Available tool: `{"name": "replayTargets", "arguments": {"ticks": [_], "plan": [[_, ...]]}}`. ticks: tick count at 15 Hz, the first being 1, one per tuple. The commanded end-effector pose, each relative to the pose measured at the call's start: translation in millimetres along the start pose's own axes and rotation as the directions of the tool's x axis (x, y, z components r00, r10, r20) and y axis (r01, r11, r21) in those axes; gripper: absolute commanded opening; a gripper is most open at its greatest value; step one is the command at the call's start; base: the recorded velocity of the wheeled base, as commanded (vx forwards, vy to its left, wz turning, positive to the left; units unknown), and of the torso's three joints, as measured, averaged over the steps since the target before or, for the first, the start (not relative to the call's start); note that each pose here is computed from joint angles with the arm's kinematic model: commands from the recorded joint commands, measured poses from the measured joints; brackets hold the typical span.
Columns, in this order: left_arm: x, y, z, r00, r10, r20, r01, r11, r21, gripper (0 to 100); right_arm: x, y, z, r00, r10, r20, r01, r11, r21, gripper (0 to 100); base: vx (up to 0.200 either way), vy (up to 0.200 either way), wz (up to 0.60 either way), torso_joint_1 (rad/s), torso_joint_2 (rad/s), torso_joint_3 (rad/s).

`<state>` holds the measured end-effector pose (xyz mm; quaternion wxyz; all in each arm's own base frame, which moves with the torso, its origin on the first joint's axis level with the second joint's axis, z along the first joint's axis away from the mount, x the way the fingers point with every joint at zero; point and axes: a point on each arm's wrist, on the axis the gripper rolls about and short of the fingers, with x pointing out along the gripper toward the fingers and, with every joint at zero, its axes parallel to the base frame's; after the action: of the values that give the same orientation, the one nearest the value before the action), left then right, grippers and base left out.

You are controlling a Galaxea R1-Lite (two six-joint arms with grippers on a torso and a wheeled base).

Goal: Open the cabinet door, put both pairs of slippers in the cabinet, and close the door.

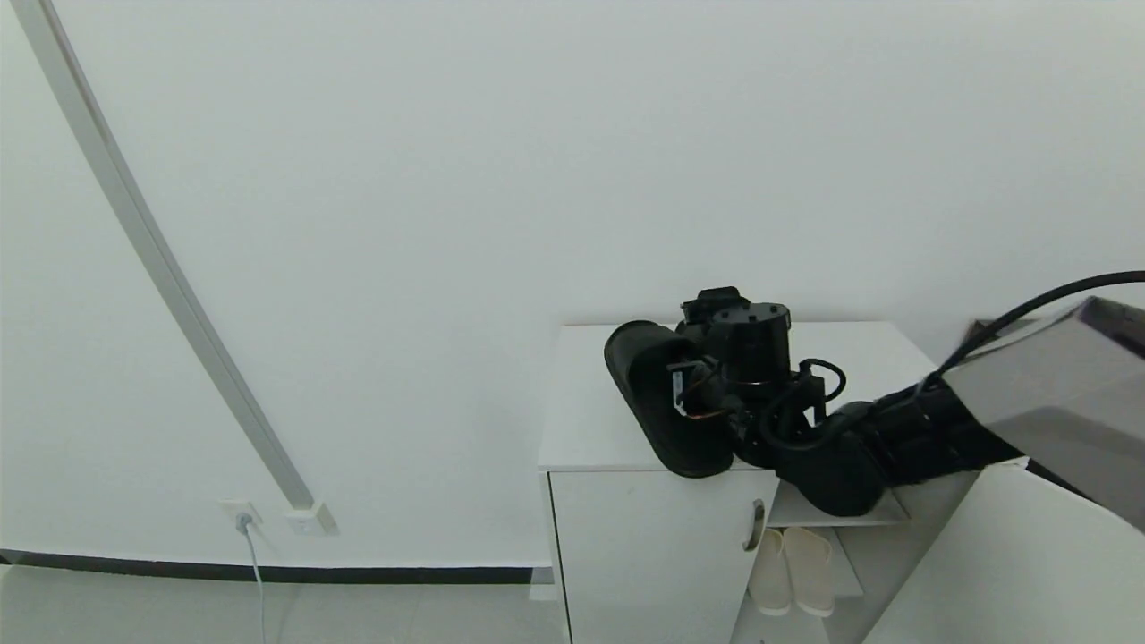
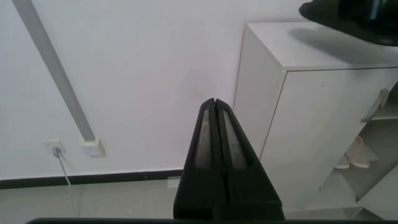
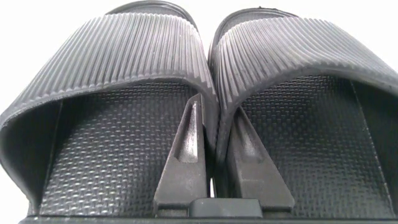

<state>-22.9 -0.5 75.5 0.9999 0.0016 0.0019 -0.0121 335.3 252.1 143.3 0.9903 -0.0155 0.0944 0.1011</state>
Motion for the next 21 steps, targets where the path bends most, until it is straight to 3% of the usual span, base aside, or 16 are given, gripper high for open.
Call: {"name": "replayTargets", "arguments": {"ticks": [1,4,6,9,17,21], "plan": [[0,0.0,0.0,1.000,0.000,-0.001,0.000,1.000,0.000,0,-68,-16,22,0.990,0.105,0.092,-0.102,0.994,-0.040,0,0.000,0.000,0.00,0.000,0.00,0.000],[0,0.0,0.0,1.000,0.000,-0.001,0.000,1.000,0.001,0,-110,-30,13,0.967,0.241,0.083,-0.233,0.968,-0.096,0,0.000,0.000,0.00,0.000,0.00,0.000],[0,0.0,0.0,1.000,0.000,-0.001,0.000,1.000,0.000,0,-137,-42,4,0.926,0.375,0.042,-0.368,0.923,-0.116,0,0.000,0.000,0.00,0.000,0.00,0.000],[0,0.0,0.0,1.000,-0.002,-0.001,0.002,1.000,0.003,0,-150,-48,-7,0.894,0.449,0.001,-0.445,0.887,-0.123,0,0.000,0.000,0.00,0.000,0.00,0.000],[0,0.0,0.0,1.000,-0.002,-0.001,0.002,1.000,0.001,0,-147,-47,-11,0.894,0.448,-0.017,-0.444,0.880,-0.172,0,0.000,0.000,0.00,0.000,0.00,0.000],[0,0.0,0.0,1.000,-0.002,-0.001,0.002,1.000,0.001,0,-145,-49,-11,0.897,0.441,-0.018,-0.437,0.883,-0.169,0,-0.200,0.000,0.00,0.007,0.01,0.001]]}}
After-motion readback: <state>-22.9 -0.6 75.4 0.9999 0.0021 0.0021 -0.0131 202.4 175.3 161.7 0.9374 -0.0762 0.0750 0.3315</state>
